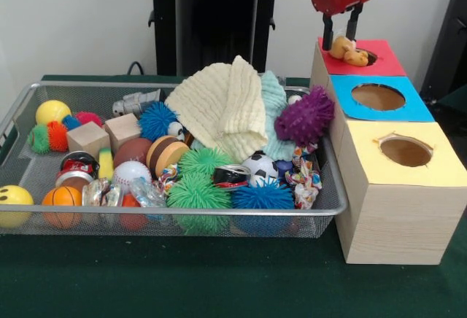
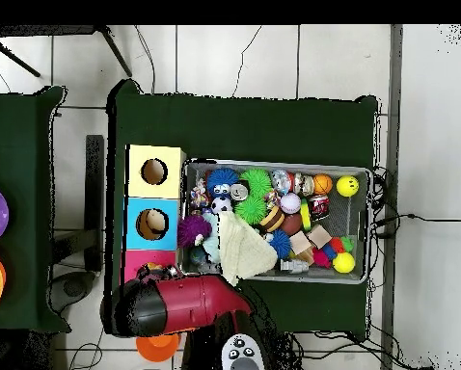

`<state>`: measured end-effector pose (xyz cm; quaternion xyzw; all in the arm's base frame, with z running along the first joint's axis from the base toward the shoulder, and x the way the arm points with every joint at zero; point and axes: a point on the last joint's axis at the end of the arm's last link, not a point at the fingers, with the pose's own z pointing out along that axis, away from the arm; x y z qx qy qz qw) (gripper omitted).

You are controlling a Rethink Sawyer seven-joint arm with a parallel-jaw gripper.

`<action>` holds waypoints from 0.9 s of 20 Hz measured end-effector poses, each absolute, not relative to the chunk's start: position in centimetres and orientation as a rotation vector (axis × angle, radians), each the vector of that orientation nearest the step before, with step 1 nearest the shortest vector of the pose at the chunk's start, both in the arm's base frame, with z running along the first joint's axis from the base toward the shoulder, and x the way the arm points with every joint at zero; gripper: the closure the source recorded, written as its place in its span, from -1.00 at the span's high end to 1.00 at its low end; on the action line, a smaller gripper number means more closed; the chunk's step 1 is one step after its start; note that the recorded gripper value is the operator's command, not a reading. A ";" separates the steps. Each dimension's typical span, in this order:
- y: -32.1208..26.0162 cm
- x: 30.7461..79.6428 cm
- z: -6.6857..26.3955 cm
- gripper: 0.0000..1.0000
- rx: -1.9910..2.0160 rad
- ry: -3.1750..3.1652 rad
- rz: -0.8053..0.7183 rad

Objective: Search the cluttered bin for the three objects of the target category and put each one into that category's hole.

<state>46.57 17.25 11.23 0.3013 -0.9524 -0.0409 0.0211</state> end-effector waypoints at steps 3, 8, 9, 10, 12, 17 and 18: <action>17.2 46.6 11.2 1.00 0.934 -2.955 -0.125; 17.4 46.5 11.2 1.00 0.937 -2.953 -0.121; 17.4 46.5 11.2 1.00 0.936 -2.953 -0.121; 17.3 46.5 11.2 1.00 0.934 -2.954 -0.122; 17.4 46.5 11.3 1.00 0.930 -2.955 -0.123; 17.3 46.5 11.3 1.00 0.924 -2.956 -0.122; 17.3 46.6 11.3 1.00 0.917 -2.960 -0.124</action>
